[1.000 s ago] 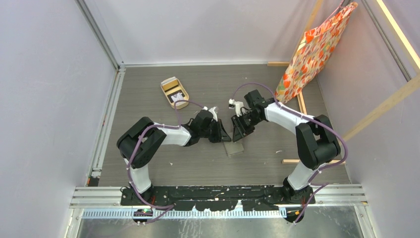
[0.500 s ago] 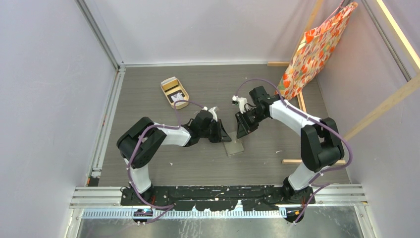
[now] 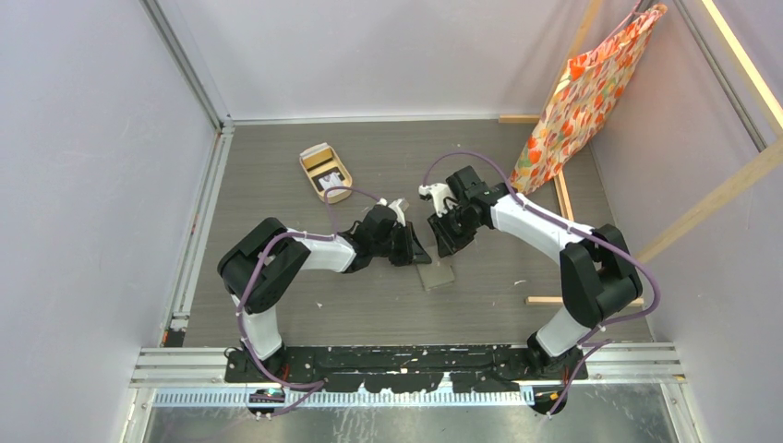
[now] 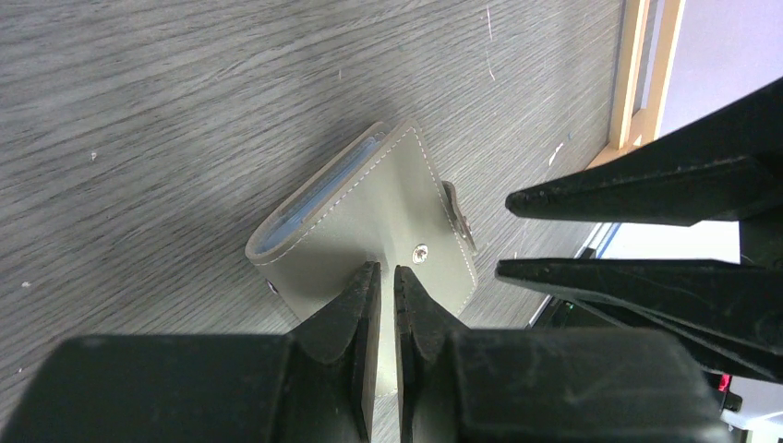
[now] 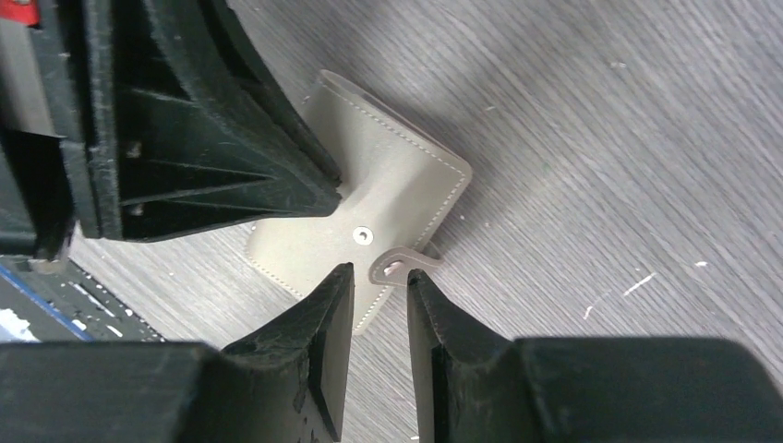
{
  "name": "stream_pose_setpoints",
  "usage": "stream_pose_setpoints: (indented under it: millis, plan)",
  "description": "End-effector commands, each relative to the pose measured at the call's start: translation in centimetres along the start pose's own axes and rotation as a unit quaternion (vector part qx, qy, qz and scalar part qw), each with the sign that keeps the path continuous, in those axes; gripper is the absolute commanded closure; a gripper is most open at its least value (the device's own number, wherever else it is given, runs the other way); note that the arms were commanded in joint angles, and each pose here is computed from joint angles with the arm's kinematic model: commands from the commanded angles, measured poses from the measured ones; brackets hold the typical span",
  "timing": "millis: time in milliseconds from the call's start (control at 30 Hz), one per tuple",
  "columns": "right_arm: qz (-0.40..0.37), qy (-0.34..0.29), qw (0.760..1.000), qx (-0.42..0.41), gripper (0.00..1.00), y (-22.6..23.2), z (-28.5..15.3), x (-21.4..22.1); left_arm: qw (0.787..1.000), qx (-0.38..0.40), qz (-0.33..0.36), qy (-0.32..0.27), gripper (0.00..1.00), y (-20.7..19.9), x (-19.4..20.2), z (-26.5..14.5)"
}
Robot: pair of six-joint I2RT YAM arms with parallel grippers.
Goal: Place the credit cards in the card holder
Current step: Close the card holder at the center of the board.
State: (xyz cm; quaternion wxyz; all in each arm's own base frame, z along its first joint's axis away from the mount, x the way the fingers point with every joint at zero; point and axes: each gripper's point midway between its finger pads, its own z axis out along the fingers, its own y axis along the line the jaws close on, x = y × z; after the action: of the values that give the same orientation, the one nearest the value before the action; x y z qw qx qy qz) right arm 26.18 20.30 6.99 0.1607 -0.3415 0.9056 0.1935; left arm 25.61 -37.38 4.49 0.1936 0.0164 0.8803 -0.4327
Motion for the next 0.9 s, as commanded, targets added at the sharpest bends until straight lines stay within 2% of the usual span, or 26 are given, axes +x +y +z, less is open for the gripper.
stream_pose_setpoints:
  millis: [0,600,867]
  plan:
    - [0.0,-0.005,0.999,0.039,0.67,-1.0,0.0,-0.4,1.0,-0.014,0.011,-0.003,0.87,1.0,0.2,0.1]
    - [-0.005,0.031,0.999,0.032,0.66,0.0,1.6,0.6,1.0,-0.014,0.012,-0.005,0.88,1.1,0.2,0.1]
    - [-0.007,0.038,0.999,0.038,0.82,-0.1,1.3,0.8,1.0,-0.014,0.013,-0.006,0.88,1.0,0.2,0.0]
